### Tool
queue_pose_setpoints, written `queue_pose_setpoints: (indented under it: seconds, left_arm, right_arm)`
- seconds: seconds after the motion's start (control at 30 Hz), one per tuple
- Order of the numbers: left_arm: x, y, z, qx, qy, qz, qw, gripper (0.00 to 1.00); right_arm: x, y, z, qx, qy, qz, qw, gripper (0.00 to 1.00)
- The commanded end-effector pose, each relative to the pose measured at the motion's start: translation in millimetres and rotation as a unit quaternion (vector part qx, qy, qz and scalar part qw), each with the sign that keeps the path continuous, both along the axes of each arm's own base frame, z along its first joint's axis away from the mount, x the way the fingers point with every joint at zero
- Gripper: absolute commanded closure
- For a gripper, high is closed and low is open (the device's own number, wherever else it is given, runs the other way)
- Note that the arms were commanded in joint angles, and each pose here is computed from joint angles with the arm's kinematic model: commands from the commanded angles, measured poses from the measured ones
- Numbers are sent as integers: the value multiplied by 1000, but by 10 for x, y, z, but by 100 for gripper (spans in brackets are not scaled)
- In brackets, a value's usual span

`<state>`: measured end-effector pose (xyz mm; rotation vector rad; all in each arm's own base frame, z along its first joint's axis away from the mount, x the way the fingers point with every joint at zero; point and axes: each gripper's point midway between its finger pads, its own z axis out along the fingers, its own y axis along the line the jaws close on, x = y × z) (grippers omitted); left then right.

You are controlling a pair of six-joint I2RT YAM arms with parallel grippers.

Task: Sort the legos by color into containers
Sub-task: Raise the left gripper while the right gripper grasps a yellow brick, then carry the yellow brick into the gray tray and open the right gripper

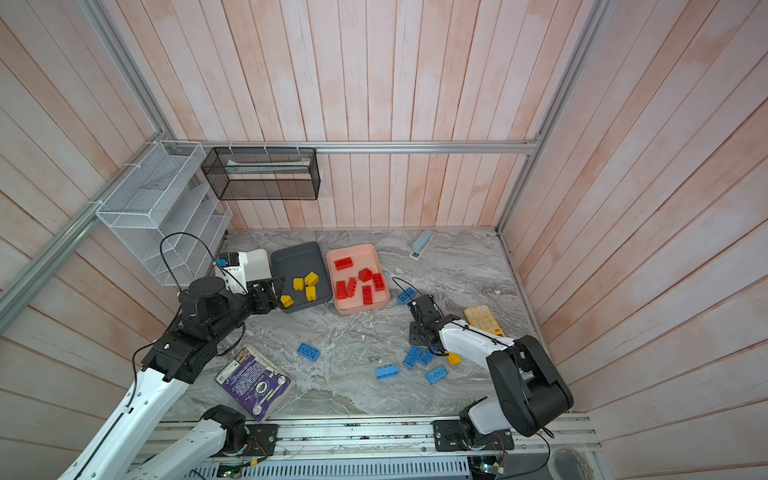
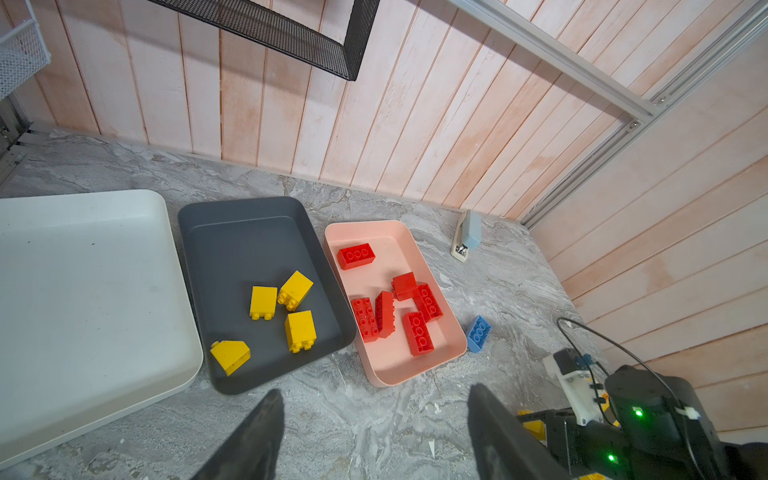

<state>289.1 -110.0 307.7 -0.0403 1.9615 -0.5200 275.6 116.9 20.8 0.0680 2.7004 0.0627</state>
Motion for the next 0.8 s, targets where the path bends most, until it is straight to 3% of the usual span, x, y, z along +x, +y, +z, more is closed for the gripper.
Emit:
queue_pose_setpoints:
  seconds: [0.0,0.17,0.37,0.77]
  left_arm:
    - [-10,47,-53,15,2,7,1000,29]
    - [-61,103,45,19,-12,15,1000,29]
    - [-240,198,326,12,-76,19,997,28]
    - [-325,263,-121,59,-34,16,998,26]
  right_arm:
    - [31,92,92,4,4,19,1000,59]
    - [184,394,395,45,-21,63,997,59]
    - [422,940,836,118,-64,130,982,59]
    - [930,2289,1253,196,-90,238,947,59]
